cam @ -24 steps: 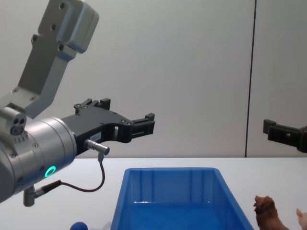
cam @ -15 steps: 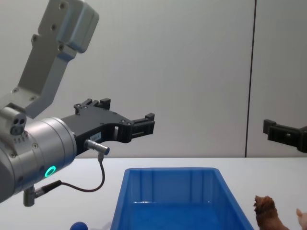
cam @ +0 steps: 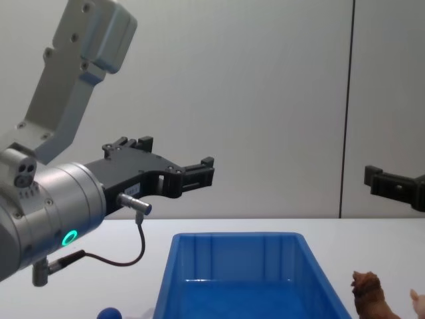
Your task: Pick up the two dolls from the table and place them into the box.
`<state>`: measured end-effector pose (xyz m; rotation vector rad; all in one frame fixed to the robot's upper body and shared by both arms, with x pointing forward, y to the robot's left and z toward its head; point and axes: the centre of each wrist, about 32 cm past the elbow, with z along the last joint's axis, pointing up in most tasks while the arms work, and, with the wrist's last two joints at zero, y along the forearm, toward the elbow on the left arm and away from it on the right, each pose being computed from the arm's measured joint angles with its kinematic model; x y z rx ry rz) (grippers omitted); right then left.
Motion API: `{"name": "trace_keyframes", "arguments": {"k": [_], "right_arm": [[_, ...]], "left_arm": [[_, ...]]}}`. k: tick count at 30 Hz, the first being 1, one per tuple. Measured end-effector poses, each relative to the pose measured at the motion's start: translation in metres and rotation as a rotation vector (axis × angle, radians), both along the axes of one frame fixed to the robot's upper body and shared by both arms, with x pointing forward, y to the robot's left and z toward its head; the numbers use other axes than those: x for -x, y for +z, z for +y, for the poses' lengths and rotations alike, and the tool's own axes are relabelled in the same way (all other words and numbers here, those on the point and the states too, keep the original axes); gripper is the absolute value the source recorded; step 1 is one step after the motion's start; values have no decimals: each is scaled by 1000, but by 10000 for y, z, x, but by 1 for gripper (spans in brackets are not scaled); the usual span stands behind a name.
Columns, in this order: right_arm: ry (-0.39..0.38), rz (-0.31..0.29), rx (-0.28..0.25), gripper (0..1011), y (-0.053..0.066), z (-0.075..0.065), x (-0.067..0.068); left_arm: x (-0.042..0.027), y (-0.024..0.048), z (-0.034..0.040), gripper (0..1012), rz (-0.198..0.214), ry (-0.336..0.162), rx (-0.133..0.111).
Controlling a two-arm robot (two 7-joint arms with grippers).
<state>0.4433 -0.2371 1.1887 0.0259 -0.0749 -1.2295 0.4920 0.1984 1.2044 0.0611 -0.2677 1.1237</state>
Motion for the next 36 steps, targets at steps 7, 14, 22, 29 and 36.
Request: {"name": "trace_keyframes", "arguments": {"k": [7,14,22,29,36], "right_arm": [[0,0,0,1001,0,0,0],[0,0,0,1001,0,0,0],[-11,0,1,1001,11,13,10],[-45,21,7,1001,32,38,50],[-82,60,18,1001,43,33,107]], "left_arm": [[0,0,0,1003,0,0,0],[0,0,0,1003,0,0,0],[0,0,0,1003,0,0,0],[0,0,0,1003,0,0,0],[0,0,0,1003,0,0,0]]}}
